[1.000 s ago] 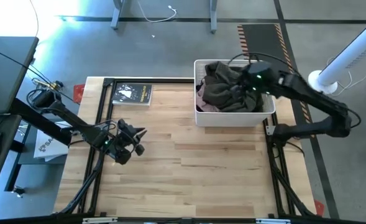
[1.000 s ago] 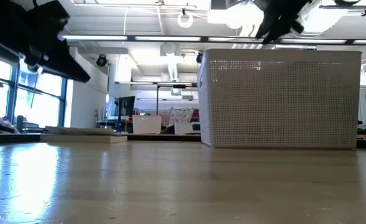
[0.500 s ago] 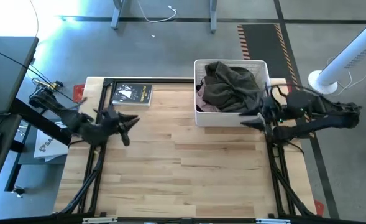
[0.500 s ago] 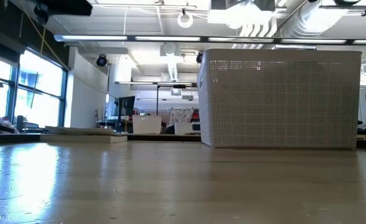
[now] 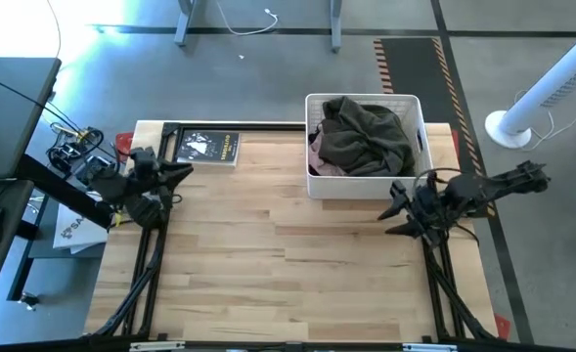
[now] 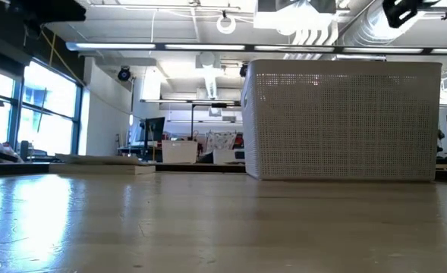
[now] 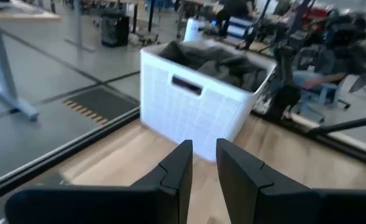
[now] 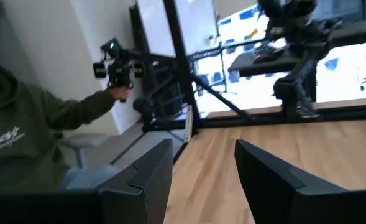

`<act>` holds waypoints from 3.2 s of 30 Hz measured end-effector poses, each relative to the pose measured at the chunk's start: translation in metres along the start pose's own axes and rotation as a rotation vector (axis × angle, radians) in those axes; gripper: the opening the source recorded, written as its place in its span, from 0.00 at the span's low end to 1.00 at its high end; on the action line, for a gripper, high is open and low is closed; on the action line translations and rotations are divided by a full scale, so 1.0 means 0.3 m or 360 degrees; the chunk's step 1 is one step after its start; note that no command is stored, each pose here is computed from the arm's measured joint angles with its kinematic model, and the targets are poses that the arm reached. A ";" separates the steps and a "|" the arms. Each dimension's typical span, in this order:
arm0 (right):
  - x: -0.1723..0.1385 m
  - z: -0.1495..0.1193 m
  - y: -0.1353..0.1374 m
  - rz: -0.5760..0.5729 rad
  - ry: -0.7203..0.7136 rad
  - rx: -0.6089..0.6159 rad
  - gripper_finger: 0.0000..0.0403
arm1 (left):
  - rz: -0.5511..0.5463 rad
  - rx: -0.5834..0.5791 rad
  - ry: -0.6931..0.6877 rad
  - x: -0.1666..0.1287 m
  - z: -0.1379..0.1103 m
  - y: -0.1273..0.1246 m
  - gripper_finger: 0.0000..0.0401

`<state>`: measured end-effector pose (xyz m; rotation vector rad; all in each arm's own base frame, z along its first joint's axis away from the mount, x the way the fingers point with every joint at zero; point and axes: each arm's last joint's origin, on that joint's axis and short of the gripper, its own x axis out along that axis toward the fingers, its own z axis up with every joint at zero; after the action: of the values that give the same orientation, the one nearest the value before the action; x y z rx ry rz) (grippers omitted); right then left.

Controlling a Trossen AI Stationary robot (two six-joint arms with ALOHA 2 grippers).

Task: Sort clothes
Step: Return to Home Position

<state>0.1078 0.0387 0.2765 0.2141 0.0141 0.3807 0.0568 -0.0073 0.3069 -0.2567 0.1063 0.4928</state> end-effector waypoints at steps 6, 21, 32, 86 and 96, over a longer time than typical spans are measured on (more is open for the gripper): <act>-0.083 -0.060 -0.015 -0.0055 -0.0167 0.0019 0.43 | 0.0141 -0.0090 0.0024 0.002 -0.060 0.035 0.18; -0.081 -0.261 -0.075 -0.0155 -0.0239 0.0234 0.43 | -0.0132 -0.0415 -0.0185 0.135 -0.252 -0.050 0.01; -0.074 -0.284 -0.086 -0.0085 -0.0305 0.0221 0.43 | -0.0173 -0.0278 -0.0231 0.225 -0.274 0.025 0.00; -0.075 -0.335 -0.132 -0.0458 -0.0009 -0.0421 0.31 | -0.0011 0.0338 0.0058 0.187 -0.422 0.104 0.02; -0.076 -0.333 -0.131 -0.0455 -0.0042 -0.0427 0.31 | -0.0043 0.0307 0.0006 0.185 -0.414 0.100 0.02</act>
<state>0.0956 0.0150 0.1699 -0.0487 -0.0322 0.0923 0.0860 0.0100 0.1718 -0.0701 0.1527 0.4517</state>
